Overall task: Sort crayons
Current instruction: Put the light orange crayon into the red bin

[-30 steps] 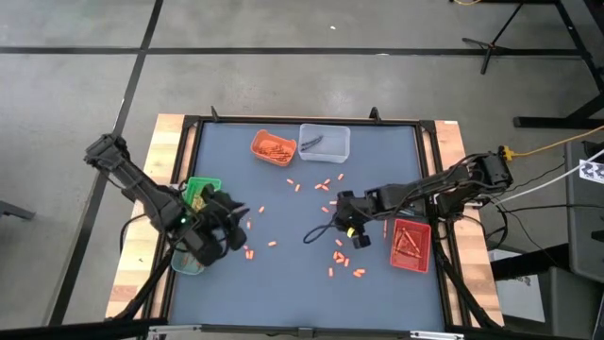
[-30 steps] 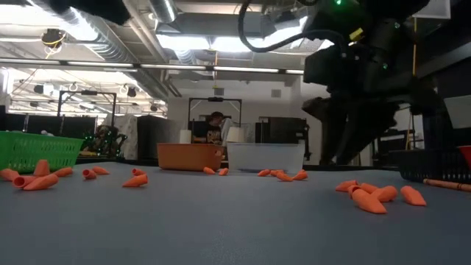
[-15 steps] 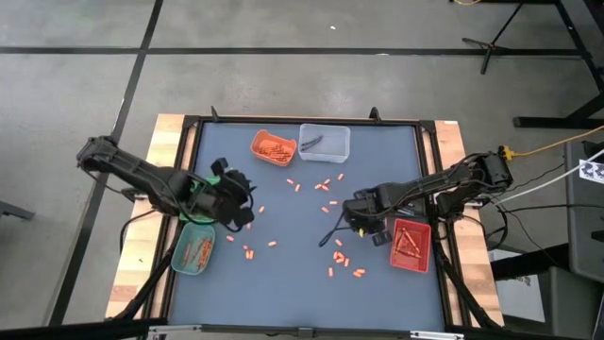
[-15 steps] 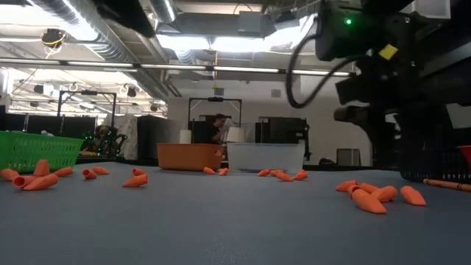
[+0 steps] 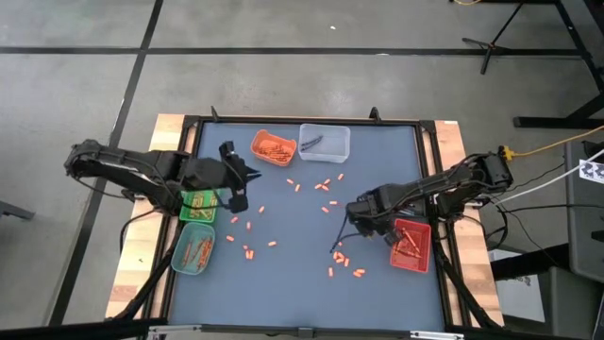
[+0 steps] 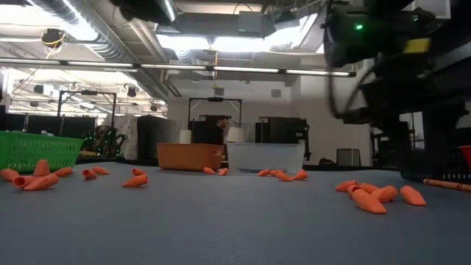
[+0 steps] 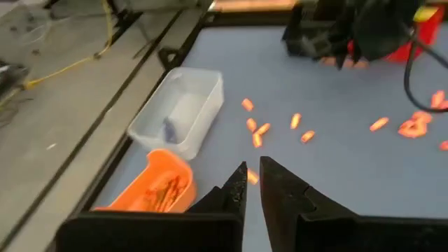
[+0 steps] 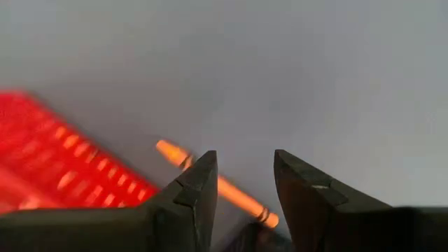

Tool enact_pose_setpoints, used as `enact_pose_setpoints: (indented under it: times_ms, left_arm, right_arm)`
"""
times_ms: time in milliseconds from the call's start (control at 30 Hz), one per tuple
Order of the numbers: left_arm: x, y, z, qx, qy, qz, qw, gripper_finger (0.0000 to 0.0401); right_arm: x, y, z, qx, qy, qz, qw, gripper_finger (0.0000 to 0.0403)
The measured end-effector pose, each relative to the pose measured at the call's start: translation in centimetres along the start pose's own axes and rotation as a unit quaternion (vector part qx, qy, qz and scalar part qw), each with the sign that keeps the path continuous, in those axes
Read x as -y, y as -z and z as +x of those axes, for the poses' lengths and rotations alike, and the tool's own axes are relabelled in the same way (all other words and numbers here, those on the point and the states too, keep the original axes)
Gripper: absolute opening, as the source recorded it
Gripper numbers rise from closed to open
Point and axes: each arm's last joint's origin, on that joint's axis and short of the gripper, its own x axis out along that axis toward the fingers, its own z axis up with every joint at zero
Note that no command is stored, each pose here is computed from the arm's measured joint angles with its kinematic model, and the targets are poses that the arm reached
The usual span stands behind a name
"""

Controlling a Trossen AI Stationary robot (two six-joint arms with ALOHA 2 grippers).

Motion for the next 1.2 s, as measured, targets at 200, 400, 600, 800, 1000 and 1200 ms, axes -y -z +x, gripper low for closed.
enact_pose_setpoints:
  times_ms: [200,400,600,800,1000,1200]
  left_arm:
    - [-1.3,4.0,1.0,0.087,0.037,-0.041,0.995,0.0002]
    - [-1.9,8.0,1.5,0.132,0.051,-0.081,0.987,0.0003]
    - [-1.8,10.8,2.1,0.127,0.055,-0.109,0.984,0.0002]
    - [-1.5,13.0,3.0,0.131,0.053,-0.114,0.983,0.0001]
    - [-1.4,14.3,3.4,0.156,0.055,-0.124,0.978,0.0001]
    - [-1.5,14.7,3.2,0.169,0.057,-0.130,0.975,0.0001]
  right_arm:
    - [-2.0,-0.3,0.2,-0.031,0.007,-0.087,0.996,0.0140]
    - [-2.8,-0.6,0.2,-0.048,0.051,-0.135,0.988,0.0140]
    - [-2.8,-0.5,0.2,-0.056,0.052,-0.161,0.984,0.0140]
    - [-2.9,-0.4,0.2,-0.062,0.048,-0.187,0.979,0.0140]
    - [-2.9,-0.4,0.2,-0.062,0.048,-0.188,0.979,0.0140]
    - [-2.9,-0.4,0.2,-0.059,0.040,-0.188,0.980,0.0140]
